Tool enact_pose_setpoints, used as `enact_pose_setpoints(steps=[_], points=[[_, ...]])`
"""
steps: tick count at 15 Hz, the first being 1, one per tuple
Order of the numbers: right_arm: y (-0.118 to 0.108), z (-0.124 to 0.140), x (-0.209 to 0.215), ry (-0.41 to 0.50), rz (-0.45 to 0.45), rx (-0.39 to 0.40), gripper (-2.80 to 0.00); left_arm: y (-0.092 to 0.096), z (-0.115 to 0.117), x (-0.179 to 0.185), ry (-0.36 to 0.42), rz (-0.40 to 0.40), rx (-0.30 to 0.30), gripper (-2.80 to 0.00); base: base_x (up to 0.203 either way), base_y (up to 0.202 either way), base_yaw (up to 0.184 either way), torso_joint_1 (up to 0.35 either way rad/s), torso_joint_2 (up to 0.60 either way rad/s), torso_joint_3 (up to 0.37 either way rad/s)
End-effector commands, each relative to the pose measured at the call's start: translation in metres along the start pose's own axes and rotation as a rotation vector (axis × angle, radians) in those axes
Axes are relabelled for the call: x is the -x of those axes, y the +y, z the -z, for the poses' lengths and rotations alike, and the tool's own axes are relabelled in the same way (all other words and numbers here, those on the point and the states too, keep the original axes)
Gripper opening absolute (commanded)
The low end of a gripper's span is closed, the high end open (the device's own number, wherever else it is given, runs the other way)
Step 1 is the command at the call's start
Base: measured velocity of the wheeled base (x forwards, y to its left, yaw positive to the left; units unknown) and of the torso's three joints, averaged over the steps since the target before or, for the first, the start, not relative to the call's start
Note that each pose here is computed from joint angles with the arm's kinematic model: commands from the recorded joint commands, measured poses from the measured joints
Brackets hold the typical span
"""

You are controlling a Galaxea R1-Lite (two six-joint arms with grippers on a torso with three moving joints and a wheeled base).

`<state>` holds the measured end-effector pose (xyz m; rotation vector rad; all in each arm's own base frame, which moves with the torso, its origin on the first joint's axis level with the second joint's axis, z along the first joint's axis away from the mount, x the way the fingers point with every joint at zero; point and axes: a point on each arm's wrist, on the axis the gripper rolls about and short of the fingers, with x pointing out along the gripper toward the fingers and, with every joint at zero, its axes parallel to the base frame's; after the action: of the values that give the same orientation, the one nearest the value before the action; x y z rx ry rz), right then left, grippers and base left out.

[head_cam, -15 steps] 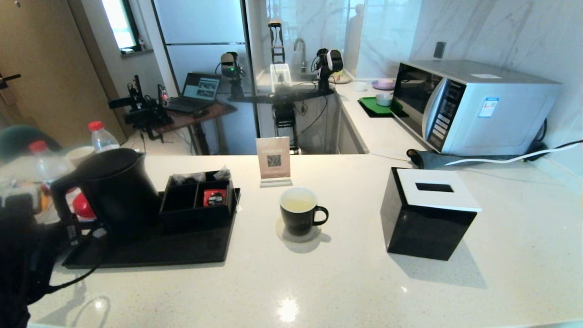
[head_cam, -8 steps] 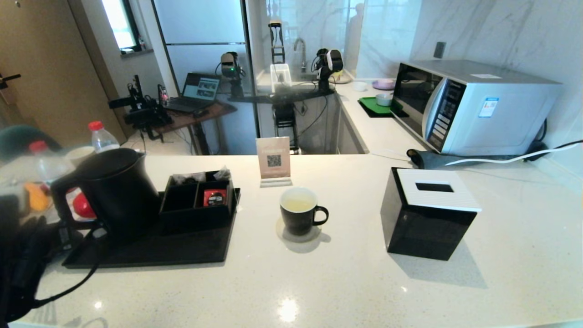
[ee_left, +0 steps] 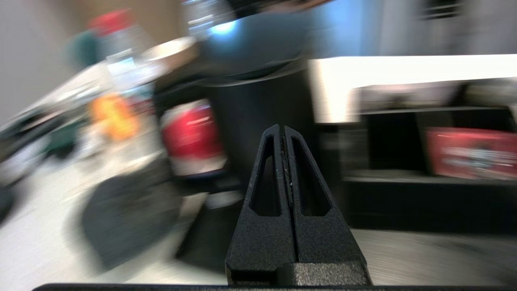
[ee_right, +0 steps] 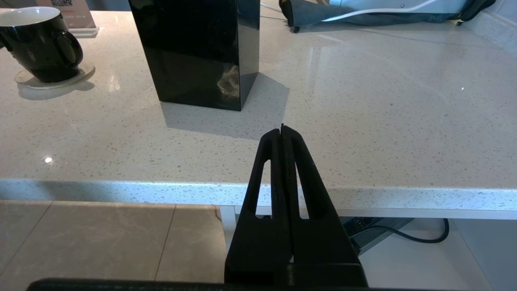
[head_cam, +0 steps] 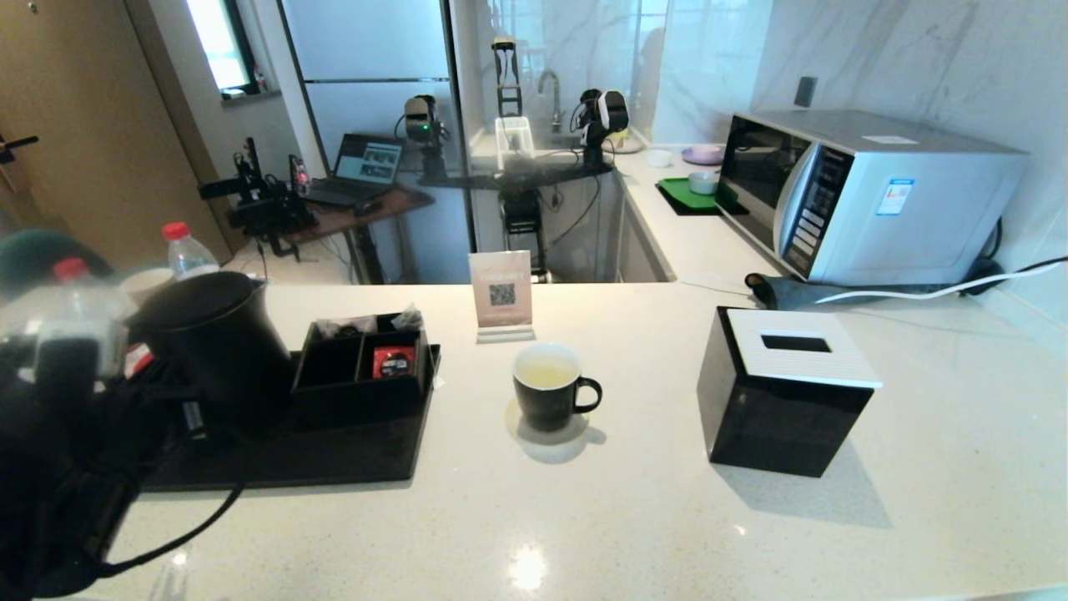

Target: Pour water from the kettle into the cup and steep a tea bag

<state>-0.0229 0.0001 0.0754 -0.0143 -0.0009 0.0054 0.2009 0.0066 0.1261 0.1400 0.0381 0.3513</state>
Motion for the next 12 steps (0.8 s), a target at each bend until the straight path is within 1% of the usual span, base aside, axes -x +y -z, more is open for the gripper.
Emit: enact_pose_setpoints(steps=[1, 3, 5, 7, 8, 10, 12], points=[[0.0, 0.0, 0.0, 0.001, -0.001, 0.0, -2.8, -0.021, -0.014, 0.017, -0.09, 0.129, 0.033, -2.8, 0.0, 0.0, 0.0, 0.0, 0.0, 0.0], [0.0, 0.0, 0.0, 0.001, -0.001, 0.001, -2.8, -0.035, -0.02, 0.03, -0.117, 0.223, 0.045, -2.8, 0.0, 0.0, 0.0, 0.0, 0.0, 0.0], [0.0, 0.0, 0.0, 0.001, -0.001, 0.001, -2.8, -0.046, -0.023, 0.042, -0.123, 0.312, 0.045, -2.8, 0.0, 0.0, 0.0, 0.0, 0.0, 0.0], [0.0, 0.0, 0.0, 0.001, -0.001, 0.0, -2.8, -0.055, -0.03, 0.052, -0.147, 0.383, 0.056, -2.8, 0.0, 0.0, 0.0, 0.0, 0.0, 0.0], [0.0, 0.0, 0.0, 0.001, -0.001, 0.001, -2.8, -0.058, -0.036, 0.055, -0.162, 0.407, 0.065, -2.8, 0.0, 0.0, 0.0, 0.0, 0.0, 0.0], [0.0, 0.0, 0.0, 0.001, -0.001, 0.001, -2.8, -0.061, -0.05, 0.055, -0.175, 0.422, 0.073, -2.8, 0.0, 0.0, 0.0, 0.0, 0.0, 0.0], [0.0, 0.0, 0.0, 0.001, -0.001, 0.0, -2.8, -0.06, -0.063, 0.054, -0.152, 0.424, 0.068, -2.8, 0.0, 0.0, 0.0, 0.0, 0.0, 0.0]])
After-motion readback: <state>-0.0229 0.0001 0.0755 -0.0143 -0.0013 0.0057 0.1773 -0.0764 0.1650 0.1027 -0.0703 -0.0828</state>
